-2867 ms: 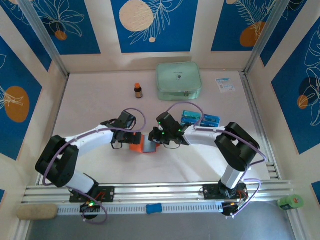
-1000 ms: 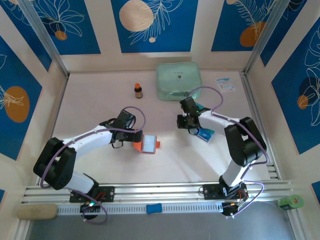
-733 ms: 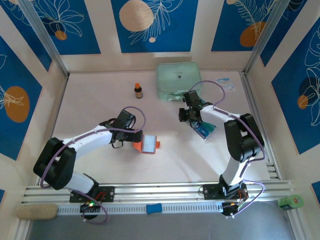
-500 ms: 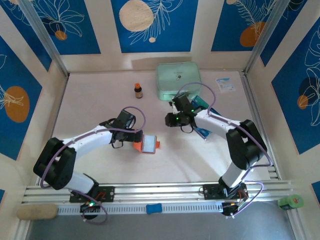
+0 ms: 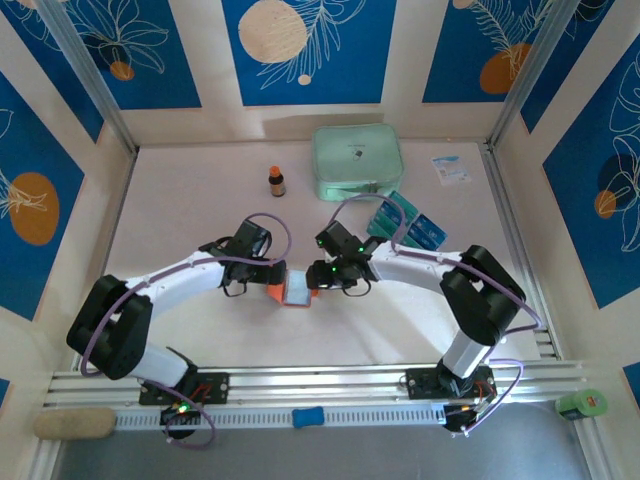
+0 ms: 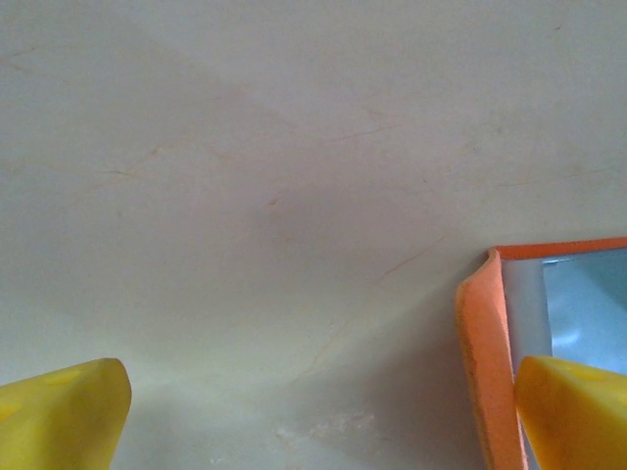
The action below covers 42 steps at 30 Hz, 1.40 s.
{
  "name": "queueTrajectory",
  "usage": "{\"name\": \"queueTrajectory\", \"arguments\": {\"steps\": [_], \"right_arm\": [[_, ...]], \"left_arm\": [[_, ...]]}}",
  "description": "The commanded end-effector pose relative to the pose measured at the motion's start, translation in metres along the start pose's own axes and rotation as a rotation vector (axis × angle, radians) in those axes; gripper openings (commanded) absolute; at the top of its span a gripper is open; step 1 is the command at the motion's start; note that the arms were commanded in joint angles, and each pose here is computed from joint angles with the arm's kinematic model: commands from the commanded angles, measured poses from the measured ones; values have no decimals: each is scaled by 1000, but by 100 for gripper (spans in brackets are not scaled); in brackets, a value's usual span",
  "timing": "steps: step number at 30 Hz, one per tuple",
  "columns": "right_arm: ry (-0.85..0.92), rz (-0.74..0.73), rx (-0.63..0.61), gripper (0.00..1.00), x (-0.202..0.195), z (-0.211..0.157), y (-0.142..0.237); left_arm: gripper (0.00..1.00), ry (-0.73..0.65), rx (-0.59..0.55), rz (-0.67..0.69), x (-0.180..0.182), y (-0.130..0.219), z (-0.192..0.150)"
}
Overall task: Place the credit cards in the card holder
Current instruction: Move the card holder to the center of the table.
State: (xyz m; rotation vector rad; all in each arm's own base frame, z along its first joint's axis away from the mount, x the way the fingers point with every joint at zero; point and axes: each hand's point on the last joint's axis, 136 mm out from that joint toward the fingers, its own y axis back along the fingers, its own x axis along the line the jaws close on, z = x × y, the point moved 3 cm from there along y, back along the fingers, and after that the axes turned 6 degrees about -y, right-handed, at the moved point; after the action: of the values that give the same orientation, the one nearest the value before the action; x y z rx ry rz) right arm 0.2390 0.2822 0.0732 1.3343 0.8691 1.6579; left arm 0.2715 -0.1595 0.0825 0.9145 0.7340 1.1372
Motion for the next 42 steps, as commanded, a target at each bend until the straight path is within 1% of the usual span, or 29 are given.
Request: {"name": "queueTrajectory", "arguments": {"steps": [1, 4, 9, 10, 19, 24, 28, 37, 39, 41, 42], "right_arm": [[-30, -34, 21, 40, -7, -4, -8], [-36, -44, 30, 29, -11, -5, -10], [-48, -51, 30, 1, -20, -5, -8], [-52, -52, 27, 0, -24, -5, -6], [-78, -48, -1, 0, -52, -10, 16], [-94, -32, -4, 0, -57, -14, 19], [-109, -26, 4, 0, -58, -18, 16], [-153, -30, 14, 0, -68, -29, 10], [-155, -27, 11, 8, -67, -28, 13], [-156, -15, 1, 18, -65, -25, 20], [-155, -6, -8, 21, -62, -23, 25]], "left_arm": [[100, -2, -12, -22, -6, 4, 2], [100, -7, -12, -21, -6, 4, 3], [100, -16, -10, -24, -7, 5, 4], [100, -18, -9, -29, -7, 5, 4], [100, -42, 10, -59, -17, 1, -2], [100, -57, 37, -57, -23, -7, -11], [100, -81, 63, -26, -25, -14, -17], [100, -133, 95, 80, -15, -23, -19], [100, -138, 94, 90, -14, -23, -18], [100, -141, 84, 90, -14, -20, -16], [100, -141, 81, 91, -14, -19, -15]]}}
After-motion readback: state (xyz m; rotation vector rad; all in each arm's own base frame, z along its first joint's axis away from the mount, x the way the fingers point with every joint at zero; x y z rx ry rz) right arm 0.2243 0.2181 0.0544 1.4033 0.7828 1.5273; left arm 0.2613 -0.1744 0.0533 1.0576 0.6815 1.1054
